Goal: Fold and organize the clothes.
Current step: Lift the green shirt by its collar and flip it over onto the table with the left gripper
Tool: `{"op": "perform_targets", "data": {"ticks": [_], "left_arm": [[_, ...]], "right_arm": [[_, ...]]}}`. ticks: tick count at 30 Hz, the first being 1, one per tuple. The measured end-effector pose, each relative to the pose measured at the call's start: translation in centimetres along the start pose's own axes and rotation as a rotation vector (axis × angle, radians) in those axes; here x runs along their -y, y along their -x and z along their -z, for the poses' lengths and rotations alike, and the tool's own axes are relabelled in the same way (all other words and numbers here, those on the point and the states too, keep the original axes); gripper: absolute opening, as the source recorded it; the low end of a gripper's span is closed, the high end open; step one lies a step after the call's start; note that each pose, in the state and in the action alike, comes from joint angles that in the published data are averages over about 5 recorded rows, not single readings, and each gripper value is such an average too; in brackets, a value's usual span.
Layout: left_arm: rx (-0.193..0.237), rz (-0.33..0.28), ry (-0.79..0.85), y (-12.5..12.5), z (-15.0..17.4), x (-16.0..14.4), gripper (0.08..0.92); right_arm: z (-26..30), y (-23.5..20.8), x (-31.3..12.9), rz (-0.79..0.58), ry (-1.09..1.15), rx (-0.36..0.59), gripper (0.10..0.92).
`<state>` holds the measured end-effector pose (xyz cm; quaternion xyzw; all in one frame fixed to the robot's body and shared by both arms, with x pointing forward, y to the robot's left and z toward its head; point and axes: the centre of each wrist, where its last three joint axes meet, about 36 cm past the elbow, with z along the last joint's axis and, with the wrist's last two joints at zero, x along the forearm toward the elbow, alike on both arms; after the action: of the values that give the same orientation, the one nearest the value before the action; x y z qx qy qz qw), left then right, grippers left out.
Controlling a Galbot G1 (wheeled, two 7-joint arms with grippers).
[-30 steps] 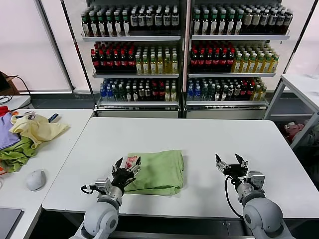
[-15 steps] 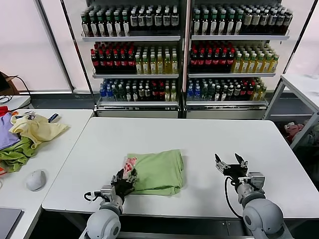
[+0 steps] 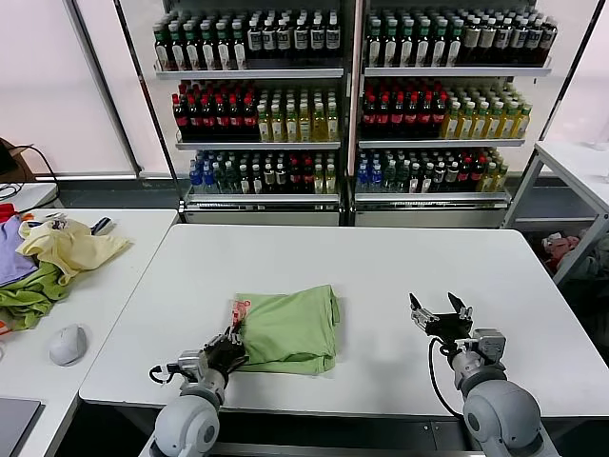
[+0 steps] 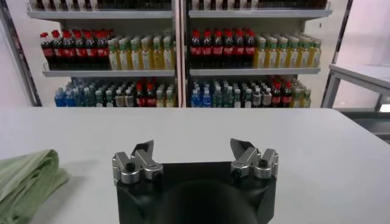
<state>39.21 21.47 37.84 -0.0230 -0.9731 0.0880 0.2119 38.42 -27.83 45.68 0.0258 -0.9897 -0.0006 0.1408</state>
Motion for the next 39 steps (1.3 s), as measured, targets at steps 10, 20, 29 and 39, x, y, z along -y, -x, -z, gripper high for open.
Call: {"op": "perform_targets", "data": {"ticks": [10,20,29,39], "left_arm": [[0.125,0.040,-0.158,-2.2,5.5,-5.7,0.127],[0.292,0.088,-0.199,-6.3,13.4,-11.7,0.127],[0.323,-0.021,-0.113,-6.3,13.5,-7.8,0.127],[0.206,-0.130,0.050,-0.4,6.5,1.1,0.127]], "right_arm": [[0.1,0.3,-0.5,0.014,0.007,0.007,0.823],[0.2,0.1,-1.2,0.029,0.015,0.014,0.823],[0.2,-0.5,-1.0,0.019,0.016,0.023,0.823],[0.5,-1.2,-0.3,0.003,0.019,0.035,0.823]]}}
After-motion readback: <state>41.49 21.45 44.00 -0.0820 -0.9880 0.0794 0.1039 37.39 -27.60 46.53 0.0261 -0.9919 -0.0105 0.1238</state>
